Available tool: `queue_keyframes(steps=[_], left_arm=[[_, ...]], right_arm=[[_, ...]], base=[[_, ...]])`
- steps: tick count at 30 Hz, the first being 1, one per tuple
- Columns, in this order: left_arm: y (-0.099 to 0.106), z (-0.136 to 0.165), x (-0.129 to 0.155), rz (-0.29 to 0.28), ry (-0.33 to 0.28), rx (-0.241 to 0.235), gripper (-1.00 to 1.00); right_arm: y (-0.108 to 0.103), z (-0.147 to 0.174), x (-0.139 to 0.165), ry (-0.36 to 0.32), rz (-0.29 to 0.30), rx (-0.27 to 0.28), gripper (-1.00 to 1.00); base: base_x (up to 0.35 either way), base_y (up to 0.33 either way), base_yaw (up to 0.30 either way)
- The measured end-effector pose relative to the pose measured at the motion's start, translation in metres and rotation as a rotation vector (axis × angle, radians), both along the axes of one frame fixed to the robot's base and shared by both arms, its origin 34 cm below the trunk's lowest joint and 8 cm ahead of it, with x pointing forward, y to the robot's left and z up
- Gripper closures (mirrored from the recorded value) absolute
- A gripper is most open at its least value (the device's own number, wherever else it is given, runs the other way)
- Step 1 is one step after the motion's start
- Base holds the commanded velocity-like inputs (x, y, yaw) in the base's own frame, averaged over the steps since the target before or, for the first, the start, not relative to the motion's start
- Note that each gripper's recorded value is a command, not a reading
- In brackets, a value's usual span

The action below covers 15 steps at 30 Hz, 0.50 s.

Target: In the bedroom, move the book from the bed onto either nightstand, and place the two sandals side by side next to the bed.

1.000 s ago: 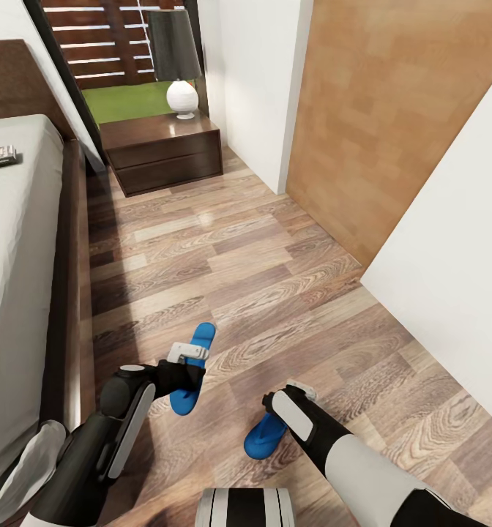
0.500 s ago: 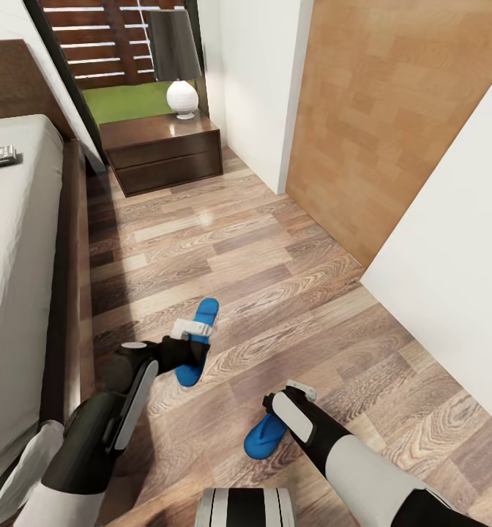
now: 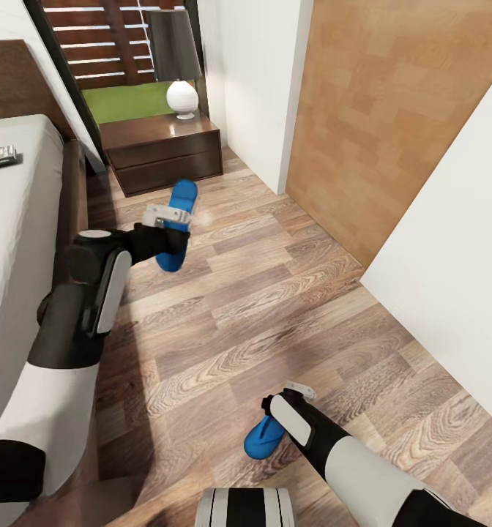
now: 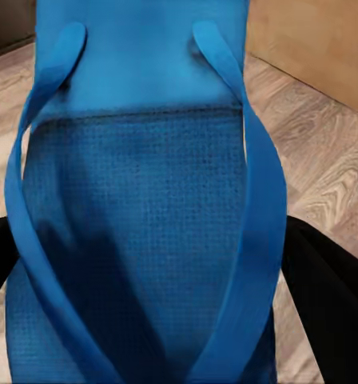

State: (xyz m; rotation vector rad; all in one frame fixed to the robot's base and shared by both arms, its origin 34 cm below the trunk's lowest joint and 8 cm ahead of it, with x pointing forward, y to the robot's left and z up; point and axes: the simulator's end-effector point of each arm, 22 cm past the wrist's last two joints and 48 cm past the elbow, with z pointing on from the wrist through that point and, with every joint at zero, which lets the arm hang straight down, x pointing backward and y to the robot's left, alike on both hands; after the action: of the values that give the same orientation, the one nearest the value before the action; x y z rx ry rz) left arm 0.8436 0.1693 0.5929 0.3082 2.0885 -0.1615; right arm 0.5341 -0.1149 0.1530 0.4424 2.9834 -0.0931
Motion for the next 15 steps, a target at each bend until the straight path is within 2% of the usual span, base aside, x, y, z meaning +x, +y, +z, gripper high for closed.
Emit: queue_keyframes(steps=[2,5,12,15], left_arm=[[0.004,0.024,0.011,0.004,-0.043,0.007,1.00],[0.018,0.074,0.031,0.021,-0.135,0.031,1.00],[0.055,0.116,0.046,0.065,-0.211,0.092,1.00],[0.063,0.126,0.048,0.076,-0.228,0.105,1.00]], right_arm=[[0.001,0.000,0.000,-0.001,0.001,0.000,-1.00],[0.001,0.000,0.000,-0.001,0.003,0.000,-1.00],[-0.001,-0.001,-0.001,0.002,0.004,-0.003,-1.00],[-0.001,-0.001,-0.001,0.003,0.003,-0.002,-1.00]], base=[[0.000,0.000,0.000],[0.000,0.000,0.000],[0.000,0.000,0.000],[0.000,0.000,0.000]])
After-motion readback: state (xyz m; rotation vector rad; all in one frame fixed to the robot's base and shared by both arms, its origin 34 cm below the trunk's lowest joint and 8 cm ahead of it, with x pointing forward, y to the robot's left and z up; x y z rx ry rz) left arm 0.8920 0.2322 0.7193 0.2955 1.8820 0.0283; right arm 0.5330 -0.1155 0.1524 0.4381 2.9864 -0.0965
